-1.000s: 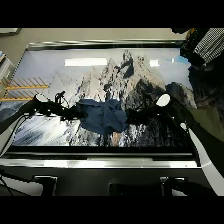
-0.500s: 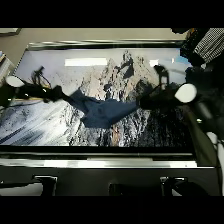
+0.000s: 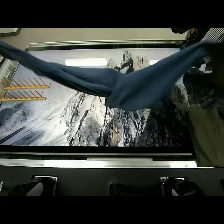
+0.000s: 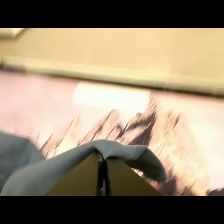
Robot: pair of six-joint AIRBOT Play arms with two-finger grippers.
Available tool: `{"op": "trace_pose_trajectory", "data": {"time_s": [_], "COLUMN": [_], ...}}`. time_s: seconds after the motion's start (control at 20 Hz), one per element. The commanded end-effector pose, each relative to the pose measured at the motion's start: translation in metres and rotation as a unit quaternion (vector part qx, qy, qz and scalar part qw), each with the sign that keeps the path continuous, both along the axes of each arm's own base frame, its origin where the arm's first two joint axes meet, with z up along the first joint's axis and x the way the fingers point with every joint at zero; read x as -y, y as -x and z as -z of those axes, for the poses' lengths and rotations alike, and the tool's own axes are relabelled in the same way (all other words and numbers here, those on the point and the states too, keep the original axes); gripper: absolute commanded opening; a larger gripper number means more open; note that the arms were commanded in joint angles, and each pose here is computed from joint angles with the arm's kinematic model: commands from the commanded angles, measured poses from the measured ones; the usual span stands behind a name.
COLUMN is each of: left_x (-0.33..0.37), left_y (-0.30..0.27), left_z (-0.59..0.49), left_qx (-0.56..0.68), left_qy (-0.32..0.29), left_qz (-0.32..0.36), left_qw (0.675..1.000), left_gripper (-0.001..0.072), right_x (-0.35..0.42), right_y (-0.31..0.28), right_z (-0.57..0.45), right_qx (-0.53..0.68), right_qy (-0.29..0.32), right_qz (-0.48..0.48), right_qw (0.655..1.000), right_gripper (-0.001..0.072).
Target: Fold the clothes and pants, and hang the long-sleeved shirts on hangers.
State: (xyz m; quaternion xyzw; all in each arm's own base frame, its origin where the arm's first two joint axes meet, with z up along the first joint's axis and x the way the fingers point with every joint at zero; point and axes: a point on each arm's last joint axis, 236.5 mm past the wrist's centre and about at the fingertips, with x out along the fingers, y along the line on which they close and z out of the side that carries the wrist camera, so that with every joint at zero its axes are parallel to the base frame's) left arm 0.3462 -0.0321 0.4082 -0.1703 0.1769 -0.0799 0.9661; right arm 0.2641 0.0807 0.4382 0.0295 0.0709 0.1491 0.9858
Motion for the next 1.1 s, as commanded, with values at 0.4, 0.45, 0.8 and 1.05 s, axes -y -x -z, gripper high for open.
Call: {"op": "trace_pose_trajectory", "data": {"time_s": [0.4,0.45,0.8,1.05], "left_x": [-0.037,-0.039,-0.029,-0.006], "left_y": [0.022,0.000,-0.133,-0.145], "left_z": [0.027,0.056,0.328,0.449], "left_qx": [-0.051,-0.091,-0.370,-0.474], "left_qy": [-0.002,0.001,0.008,0.011], "left_qz": [-0.089,-0.088,-0.058,-0.036], "left_qw": [0.995,0.992,0.927,0.880], "left_gripper": [0.0012,0.0012,0.0013,0.0013], "right_x": [0.027,0.019,-0.073,-0.115], "right_y": [-0.063,-0.095,-0.237,-0.247], "right_z": [0.053,0.089,0.365,0.447], "right_qx": [-0.121,-0.173,-0.466,-0.540], "right_qy": [-0.028,-0.019,-0.096,-0.155], "right_qz": [0.105,0.111,0.099,0.067], "right_qw": [0.987,0.978,0.874,0.825], "right_gripper": [0.0025,0.0025,0.0027,0.0082]}}
